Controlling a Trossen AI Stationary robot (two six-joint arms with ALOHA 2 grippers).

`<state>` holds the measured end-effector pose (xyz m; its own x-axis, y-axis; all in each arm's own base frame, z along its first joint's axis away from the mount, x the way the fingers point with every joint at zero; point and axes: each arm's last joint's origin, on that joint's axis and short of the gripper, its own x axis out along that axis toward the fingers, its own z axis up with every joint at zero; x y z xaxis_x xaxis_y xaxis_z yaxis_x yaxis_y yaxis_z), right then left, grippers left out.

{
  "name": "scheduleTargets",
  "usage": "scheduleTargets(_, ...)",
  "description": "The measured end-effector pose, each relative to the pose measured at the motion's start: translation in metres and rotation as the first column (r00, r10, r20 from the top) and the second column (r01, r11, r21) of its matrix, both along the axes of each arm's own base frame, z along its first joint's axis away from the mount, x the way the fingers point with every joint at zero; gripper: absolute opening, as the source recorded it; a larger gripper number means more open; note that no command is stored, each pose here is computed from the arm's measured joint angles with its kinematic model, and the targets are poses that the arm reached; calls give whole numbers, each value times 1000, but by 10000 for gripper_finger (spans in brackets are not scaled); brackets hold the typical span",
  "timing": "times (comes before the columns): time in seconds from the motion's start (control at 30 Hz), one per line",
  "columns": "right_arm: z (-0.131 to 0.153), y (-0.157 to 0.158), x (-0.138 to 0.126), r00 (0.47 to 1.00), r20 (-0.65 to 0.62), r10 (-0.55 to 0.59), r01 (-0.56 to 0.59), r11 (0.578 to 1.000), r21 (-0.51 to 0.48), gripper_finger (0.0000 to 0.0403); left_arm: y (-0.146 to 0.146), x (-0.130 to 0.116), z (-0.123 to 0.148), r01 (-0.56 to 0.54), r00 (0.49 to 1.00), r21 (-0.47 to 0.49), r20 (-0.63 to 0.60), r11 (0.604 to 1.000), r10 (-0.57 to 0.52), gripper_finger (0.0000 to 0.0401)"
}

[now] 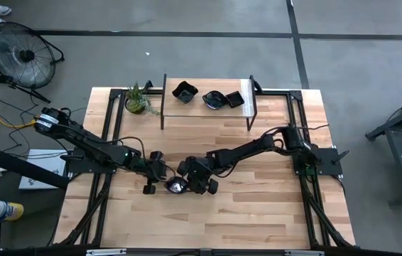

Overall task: Pick & Place Mini shaped plates
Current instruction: Stack the black leaf-shaped plate on top of the black leaf-shaped plate on the shelf

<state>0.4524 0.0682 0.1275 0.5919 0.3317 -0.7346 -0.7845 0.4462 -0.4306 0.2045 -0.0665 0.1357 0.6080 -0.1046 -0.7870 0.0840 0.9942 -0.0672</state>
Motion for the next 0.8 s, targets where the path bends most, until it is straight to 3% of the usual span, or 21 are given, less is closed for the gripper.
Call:
scheduleTargets(0.17,0,1,0,1000,5,-3,3,1000,-5,5,0,0,0,0,1000,0,0,1000,0,56)
scheduleTargets(0.47,4,1,-4,997,-44,-71,70,997,-12,3,0,0,0,30,1000,27,5,999,-30,56)
scheduleTargets(0.8,51,-7,-25,962,-81,-262,252,960,-120,2,2,0,1,31,999,115,25,993,-34,56)
